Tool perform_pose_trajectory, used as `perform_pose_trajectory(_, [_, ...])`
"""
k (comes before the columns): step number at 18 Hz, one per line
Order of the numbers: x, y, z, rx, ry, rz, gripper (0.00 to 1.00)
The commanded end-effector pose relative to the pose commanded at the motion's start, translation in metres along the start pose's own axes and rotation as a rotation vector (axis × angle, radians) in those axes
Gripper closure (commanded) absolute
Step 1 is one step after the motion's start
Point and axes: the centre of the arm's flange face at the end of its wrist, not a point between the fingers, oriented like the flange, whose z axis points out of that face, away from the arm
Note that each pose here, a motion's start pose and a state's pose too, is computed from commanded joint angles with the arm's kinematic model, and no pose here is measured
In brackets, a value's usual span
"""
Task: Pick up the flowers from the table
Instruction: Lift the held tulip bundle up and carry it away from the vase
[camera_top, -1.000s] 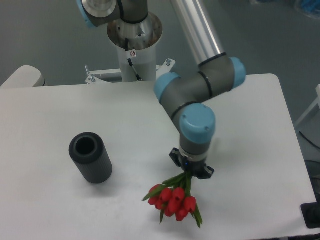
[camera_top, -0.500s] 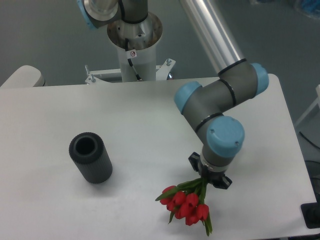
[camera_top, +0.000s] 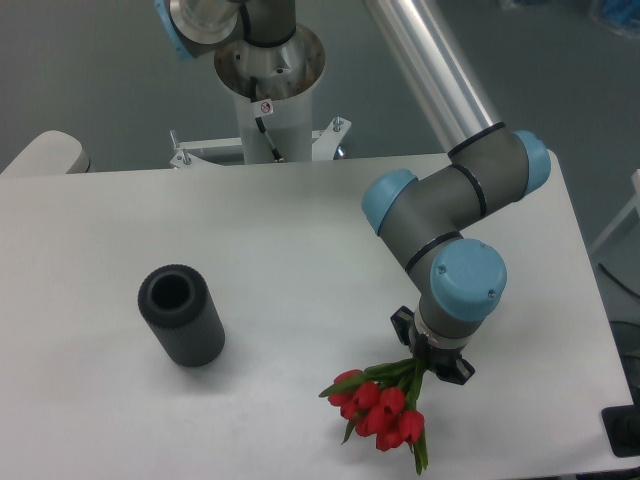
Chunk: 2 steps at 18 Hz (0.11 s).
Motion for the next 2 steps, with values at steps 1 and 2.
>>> perform_pose_trajectory(1, [-0.0003,-0.0001,-0.0007,0.0,-0.001,0.0,1.0])
perform_pose_trajectory(2, [0.0,0.0,0.0,0.0,0.0,0.0,1.0])
